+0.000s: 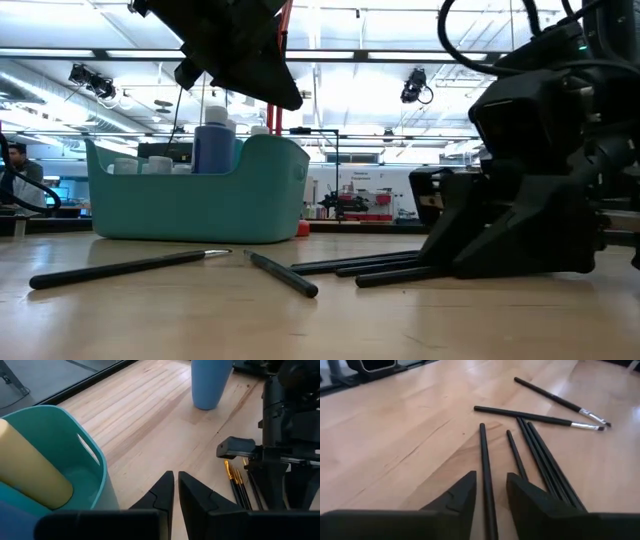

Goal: Pick & Place Paint Supplies
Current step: Put the black silver paint brush into the blue cup

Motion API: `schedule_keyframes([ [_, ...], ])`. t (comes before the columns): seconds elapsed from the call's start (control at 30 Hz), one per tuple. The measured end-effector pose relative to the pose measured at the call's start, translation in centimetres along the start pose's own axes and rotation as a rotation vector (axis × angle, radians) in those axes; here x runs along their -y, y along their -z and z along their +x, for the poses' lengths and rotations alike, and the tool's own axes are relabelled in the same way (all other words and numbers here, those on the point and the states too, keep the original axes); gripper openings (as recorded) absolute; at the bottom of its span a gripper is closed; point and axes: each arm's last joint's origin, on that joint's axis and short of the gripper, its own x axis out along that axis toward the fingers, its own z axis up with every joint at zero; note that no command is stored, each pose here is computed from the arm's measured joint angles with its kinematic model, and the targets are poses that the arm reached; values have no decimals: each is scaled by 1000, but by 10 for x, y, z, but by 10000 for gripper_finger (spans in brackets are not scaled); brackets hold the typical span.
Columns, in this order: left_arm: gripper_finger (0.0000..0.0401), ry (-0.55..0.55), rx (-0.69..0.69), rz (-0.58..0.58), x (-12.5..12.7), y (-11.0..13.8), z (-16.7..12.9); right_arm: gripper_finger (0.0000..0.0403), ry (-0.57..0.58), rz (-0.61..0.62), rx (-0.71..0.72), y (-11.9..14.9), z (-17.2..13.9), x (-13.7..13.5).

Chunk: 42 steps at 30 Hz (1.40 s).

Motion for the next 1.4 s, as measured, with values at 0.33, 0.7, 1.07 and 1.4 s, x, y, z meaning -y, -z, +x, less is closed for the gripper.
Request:
schedule_keyframes([
  [0.33, 34, 10, -5, -15, 1, 0, 0, 77, -31, 10, -49, 4, 0, 3],
  [0.7, 33, 6, -2, 11, 0, 0, 0, 17, -48, 32, -4, 0, -1, 3],
  [1.07, 31, 6, -2, 20, 0, 0, 0, 16, 40, -11, -124, -50, -34, -1],
  [1.4, 31, 7, -2, 19, 1, 0, 0, 16, 163, -114, -652, -135, -100, 9],
])
